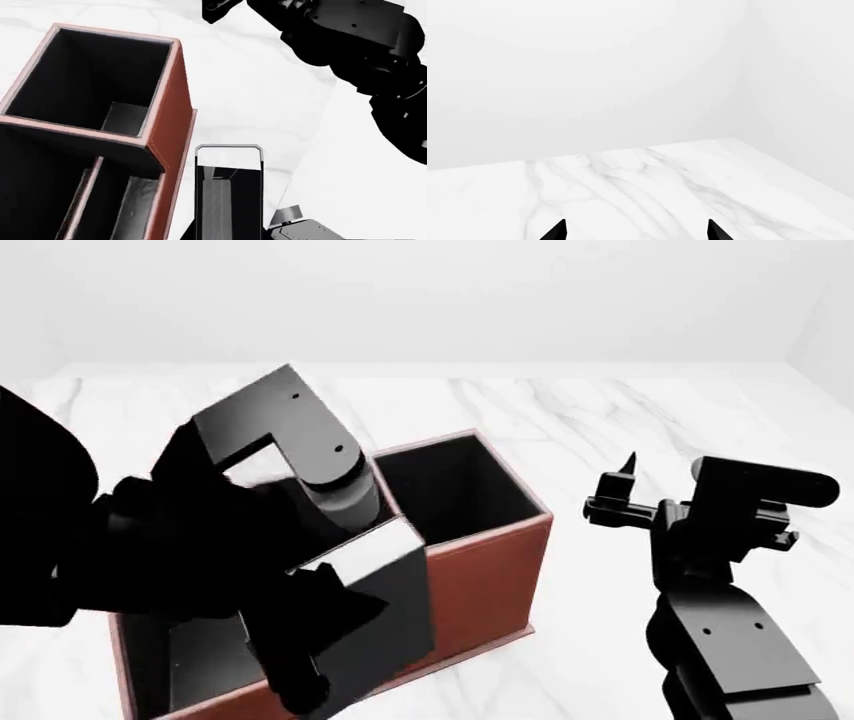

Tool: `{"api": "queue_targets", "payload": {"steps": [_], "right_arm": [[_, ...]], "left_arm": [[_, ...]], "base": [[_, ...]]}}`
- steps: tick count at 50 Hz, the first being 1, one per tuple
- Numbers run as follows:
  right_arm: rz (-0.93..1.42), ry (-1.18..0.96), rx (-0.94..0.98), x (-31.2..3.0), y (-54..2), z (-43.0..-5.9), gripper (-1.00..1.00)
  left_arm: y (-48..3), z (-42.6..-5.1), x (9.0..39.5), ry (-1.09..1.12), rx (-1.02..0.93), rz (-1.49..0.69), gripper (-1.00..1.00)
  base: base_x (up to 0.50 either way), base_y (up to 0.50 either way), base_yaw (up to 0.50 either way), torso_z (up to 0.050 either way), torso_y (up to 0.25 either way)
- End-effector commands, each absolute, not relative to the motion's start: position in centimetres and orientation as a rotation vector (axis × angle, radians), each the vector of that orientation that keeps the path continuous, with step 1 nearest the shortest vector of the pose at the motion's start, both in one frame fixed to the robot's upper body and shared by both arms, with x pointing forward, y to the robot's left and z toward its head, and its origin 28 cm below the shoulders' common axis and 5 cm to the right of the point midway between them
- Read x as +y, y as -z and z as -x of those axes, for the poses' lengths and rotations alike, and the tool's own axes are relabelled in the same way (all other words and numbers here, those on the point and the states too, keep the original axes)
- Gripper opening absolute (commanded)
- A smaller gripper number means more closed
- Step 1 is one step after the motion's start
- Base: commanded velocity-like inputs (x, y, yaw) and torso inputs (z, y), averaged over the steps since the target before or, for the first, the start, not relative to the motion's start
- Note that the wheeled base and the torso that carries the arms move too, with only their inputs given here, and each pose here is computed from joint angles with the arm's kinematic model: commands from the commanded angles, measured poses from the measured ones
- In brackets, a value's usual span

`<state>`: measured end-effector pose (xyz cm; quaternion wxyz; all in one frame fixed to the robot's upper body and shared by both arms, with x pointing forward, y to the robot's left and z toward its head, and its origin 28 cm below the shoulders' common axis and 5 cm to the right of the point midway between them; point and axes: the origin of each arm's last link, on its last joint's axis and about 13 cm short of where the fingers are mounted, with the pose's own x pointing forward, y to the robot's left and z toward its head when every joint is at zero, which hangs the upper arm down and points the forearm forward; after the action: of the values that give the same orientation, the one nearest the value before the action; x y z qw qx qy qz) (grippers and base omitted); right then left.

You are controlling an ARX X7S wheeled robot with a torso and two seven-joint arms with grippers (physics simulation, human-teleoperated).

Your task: Pick up the book and place it in the left compartment of the caddy.

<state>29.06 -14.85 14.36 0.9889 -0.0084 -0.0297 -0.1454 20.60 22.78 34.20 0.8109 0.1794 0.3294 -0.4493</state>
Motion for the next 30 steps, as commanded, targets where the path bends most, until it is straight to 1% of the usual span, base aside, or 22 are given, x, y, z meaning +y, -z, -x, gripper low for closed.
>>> {"api": "queue_targets", "payload": {"steps": [1, 2, 3, 5, 6, 7, 8, 9, 10, 12, 13, 14, 15, 17, 18, 23, 30], "right_arm": [[0.018, 0.298, -0.059, -15.0, -14.3, -29.2, 1.0], [0.014, 0.299, -0.059, -15.0, -14.2, -29.2, 1.0], [0.014, 0.3, -0.057, -15.0, -14.1, -29.2, 1.0], [0.015, 0.3, -0.056, -15.0, -14.1, -29.2, 1.0], [0.013, 0.301, -0.057, -15.1, -14.1, -29.1, 1.0], [0.013, 0.301, -0.058, -15.1, -14.2, -29.1, 1.0], [0.013, 0.301, -0.06, -15.1, -14.3, -29.0, 1.0], [0.013, 0.302, -0.062, -15.1, -14.3, -29.0, 1.0], [0.013, 0.304, -0.063, -15.1, -14.4, -29.0, 1.0], [0.012, 0.304, -0.063, -15.1, -14.4, -29.1, 1.0], [0.012, 0.304, -0.062, -15.1, -14.3, -29.1, 1.0], [0.011, 0.302, -0.061, -15.0, -14.3, -29.2, 1.0], [0.013, 0.301, -0.06, -14.9, -14.2, -29.2, 1.0], [0.013, 0.297, -0.059, -14.9, -14.2, -29.1, 1.0], [0.013, 0.296, -0.059, -14.8, -14.2, -29.1, 1.0], [0.012, 0.298, -0.061, -14.9, -14.4, -29.1, 1.0], [0.011, 0.296, -0.061, -14.8, -14.4, -29.2, 1.0]], "left_arm": [[-38.2, -19.9, 22.8, 0.571, 0.533, -0.179, -1.0], [-38.7, -20.3, 22.9, 0.406, 0.542, -0.035, -1.0], [-39.4, -20.3, 22.7, 0.306, 0.523, 0.098, -1.0], [-39.6, -19.5, 22.6, 0.269, 0.468, 0.018, -1.0], [-39.8, -19.0, 22.6, 0.1, 0.412, 0.008, -1.0], [-40.0, -19.1, 22.6, 0.07, 0.449, 0.169, -1.0], [-40.6, -19.3, 22.6, 0.133, 0.523, 0.211, -1.0], [-40.7, -19.3, 22.7, 0.061, 0.457, 0.066, -1.0], [-41.1, -19.4, 22.9, 0.025, 0.474, 0.08, -1.0], [-41.6, -19.6, 23.2, -0.022, 0.449, 0.05, -1.0], [-41.8, -19.5, 23.4, -0.081, 0.466, 0.03, -1.0], [-42.1, -19.5, 23.3, -0.085, 0.475, 0.143, -1.0], [-42.1, -19.4, 23.2, -0.113, 0.466, 0.107, -1.0], [-42.3, -19.5, 23.0, -0.158, 0.436, 0.14, -1.0], [-42.3, -19.6, 23.0, -0.159, 0.474, 0.154, -1.0], [-42.3, -20.4, 22.6, -0.212, 0.53, 0.158, -1.0], [-41.9, -21.3, 21.6, -0.244, 0.57, 0.134, -1.0]], "base": [[0.0, 0.0, 0.0, 0.0, 0.0], [0.0, 0.0, 0.0, 0.0, 0.0], [0.0, 0.0, 0.0, 0.0, 0.0], [0.0, 0.0, 0.0, 0.0, 0.0], [0.0, 0.0, 0.0, 0.0, 0.0], [0.0, 0.0, 0.0, 0.0, 0.0], [0.0, 0.0, 0.0, 0.0, 0.0], [0.0, 0.0, 0.0, 0.0, 0.0], [0.0, 0.0, 0.0, 0.0, 0.01], [0.0, 0.0, 0.0, 0.0, 0.0], [0.0, 0.0, 0.0, 0.0, 0.0], [0.0, 0.0, 0.0, 0.0, 0.0], [0.0, 0.0, 0.0, 0.0, 0.0], [0.0, 0.0, 0.0, 0.0, 0.0], [0.0, 0.0, 0.0, 0.0, 0.0], [0.0, 0.0, 0.0, 0.0, 0.002], [0.0, 0.0, 0.0, 0.0, 0.0]]}}
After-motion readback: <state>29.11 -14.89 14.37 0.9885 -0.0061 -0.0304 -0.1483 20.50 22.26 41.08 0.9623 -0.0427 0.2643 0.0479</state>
